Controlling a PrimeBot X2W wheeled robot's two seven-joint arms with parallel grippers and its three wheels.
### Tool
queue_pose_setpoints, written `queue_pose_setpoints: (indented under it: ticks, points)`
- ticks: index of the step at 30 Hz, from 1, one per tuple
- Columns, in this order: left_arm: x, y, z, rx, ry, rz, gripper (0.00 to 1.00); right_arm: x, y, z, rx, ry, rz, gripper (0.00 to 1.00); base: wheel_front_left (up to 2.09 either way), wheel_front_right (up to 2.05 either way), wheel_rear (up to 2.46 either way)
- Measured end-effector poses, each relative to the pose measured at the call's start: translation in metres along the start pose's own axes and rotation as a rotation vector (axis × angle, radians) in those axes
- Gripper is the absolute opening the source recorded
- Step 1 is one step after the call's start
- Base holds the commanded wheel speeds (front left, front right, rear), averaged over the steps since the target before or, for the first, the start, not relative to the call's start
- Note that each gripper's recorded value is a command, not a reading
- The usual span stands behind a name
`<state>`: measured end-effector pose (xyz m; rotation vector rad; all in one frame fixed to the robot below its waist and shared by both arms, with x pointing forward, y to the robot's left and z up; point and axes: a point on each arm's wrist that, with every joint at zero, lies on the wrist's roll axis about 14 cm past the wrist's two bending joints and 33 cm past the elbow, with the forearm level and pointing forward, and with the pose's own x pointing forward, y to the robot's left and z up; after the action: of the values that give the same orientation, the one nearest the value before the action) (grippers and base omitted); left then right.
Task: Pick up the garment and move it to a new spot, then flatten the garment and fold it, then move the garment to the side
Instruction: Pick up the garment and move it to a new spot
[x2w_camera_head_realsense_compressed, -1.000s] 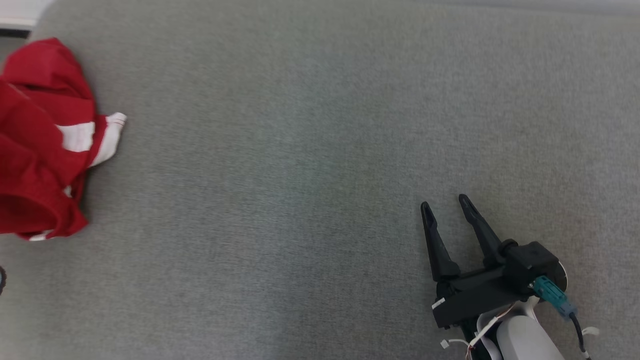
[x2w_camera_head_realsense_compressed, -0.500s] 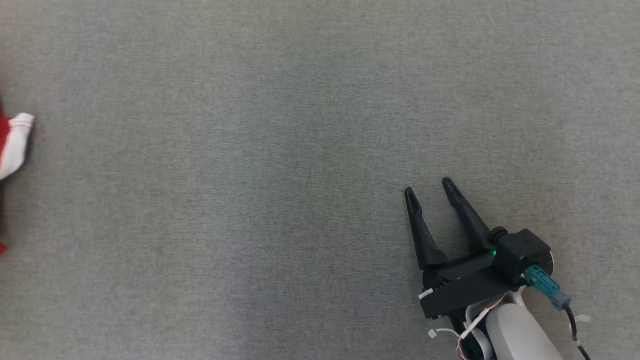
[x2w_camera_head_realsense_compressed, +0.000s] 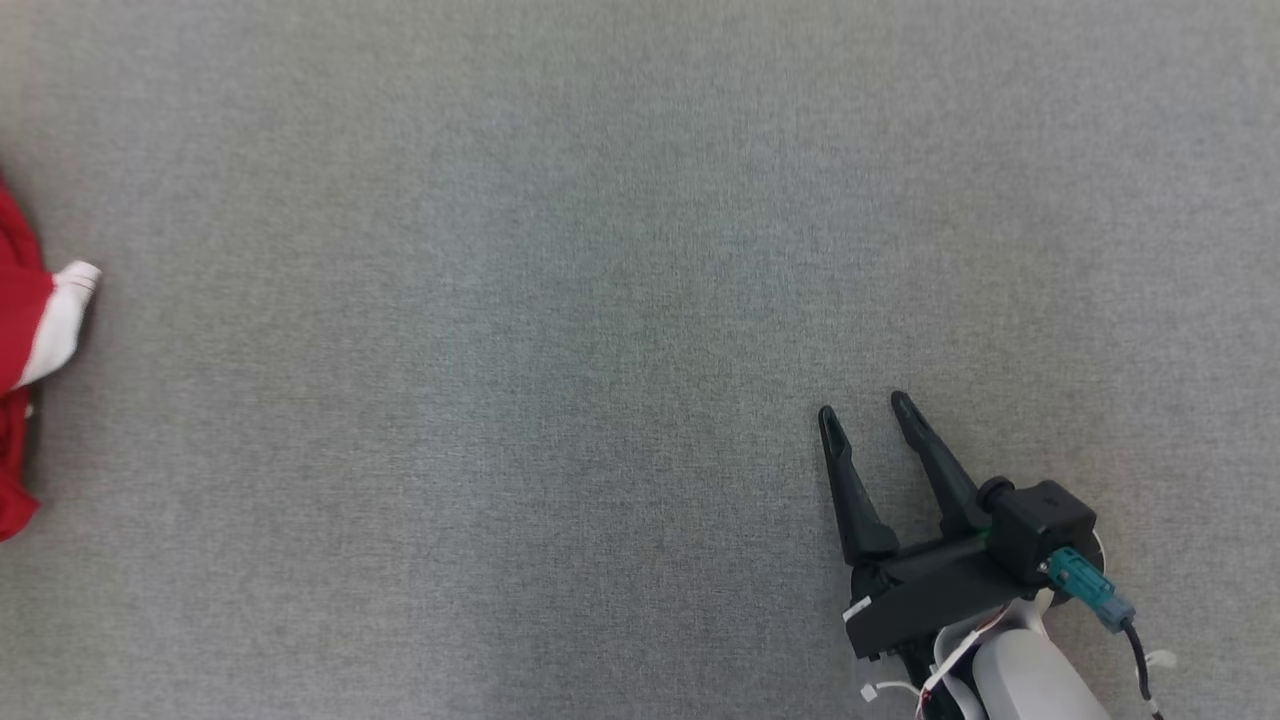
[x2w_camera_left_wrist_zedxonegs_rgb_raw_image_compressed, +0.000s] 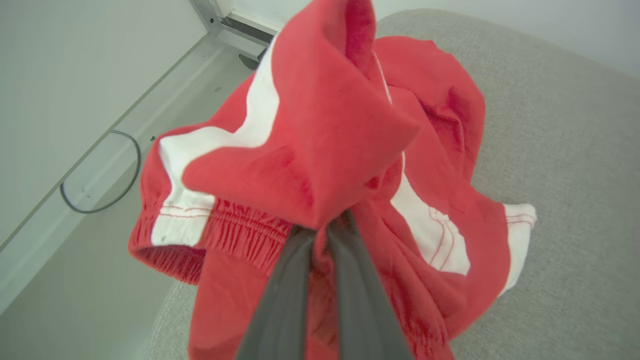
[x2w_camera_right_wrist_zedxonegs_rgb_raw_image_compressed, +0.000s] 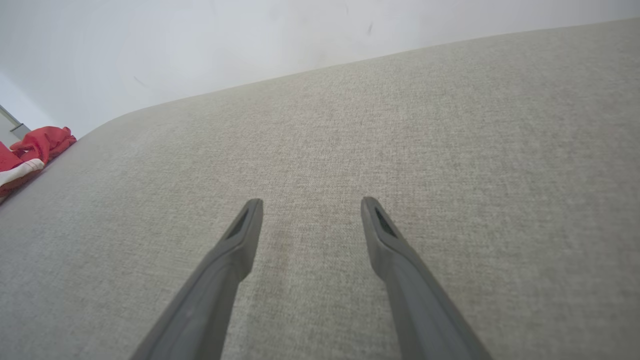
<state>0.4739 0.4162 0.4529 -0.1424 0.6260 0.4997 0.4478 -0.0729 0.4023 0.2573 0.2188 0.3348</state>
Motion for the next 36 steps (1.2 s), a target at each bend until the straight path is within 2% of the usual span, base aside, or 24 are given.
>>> queue_pose_setpoints:
  ticks: [6, 15, 21, 22, 25, 30, 31, 32, 36]
  points:
    - [-0.025, -0.010, 0.046, 0.018, -0.123, -0.071, 0.00, -0.007, 0.009, 0.011, 0.007, -0.028, 0.014, 1.00, 0.00, 0.00, 0.00]
    - [-0.100, -0.047, 0.136, 0.069, -0.385, -0.233, 0.00, -0.031, 0.019, 0.037, 0.038, -0.101, 0.009, 1.00, 0.00, 0.00, 0.00]
    - [-0.163, -0.102, 0.172, 0.111, -0.521, -0.413, 0.00, -0.052, 0.017, 0.052, 0.047, -0.149, -0.019, 1.00, 0.00, 0.00, 0.00]
    - [-0.163, -0.102, 0.172, 0.111, -0.521, -0.413, 0.00, -0.052, 0.017, 0.052, 0.047, -0.149, -0.019, 1.00, 0.00, 0.00, 0.00]
    - [-0.198, -0.138, 0.183, 0.122, -0.579, -0.539, 0.00, -0.065, 0.011, 0.059, 0.045, -0.174, -0.045, 1.00, 0.00, 0.00, 0.00]
    - [-0.242, -0.196, 0.184, 0.154, -0.637, -0.725, 0.00, -0.089, -0.007, 0.067, 0.046, -0.212, -0.114, 1.00, 0.00, 0.00, 0.00]
    - [-0.260, -0.221, 0.181, 0.161, -0.655, -0.807, 0.00, -0.099, -0.013, 0.070, 0.042, -0.230, -0.139, 1.00, 0.00, 0.00, 0.00]
    - [-0.260, -0.221, 0.181, 0.161, -0.655, -0.807, 0.00, -0.099, -0.013, 0.070, 0.042, -0.230, -0.139, 1.00, 0.00, 0.00, 0.00]
    - [-0.290, -0.267, 0.164, 0.183, -0.665, -0.959, 0.00, -0.121, -0.028, 0.076, 0.023, -0.259, -0.202, 1.00, 0.00, 0.00, 0.00]
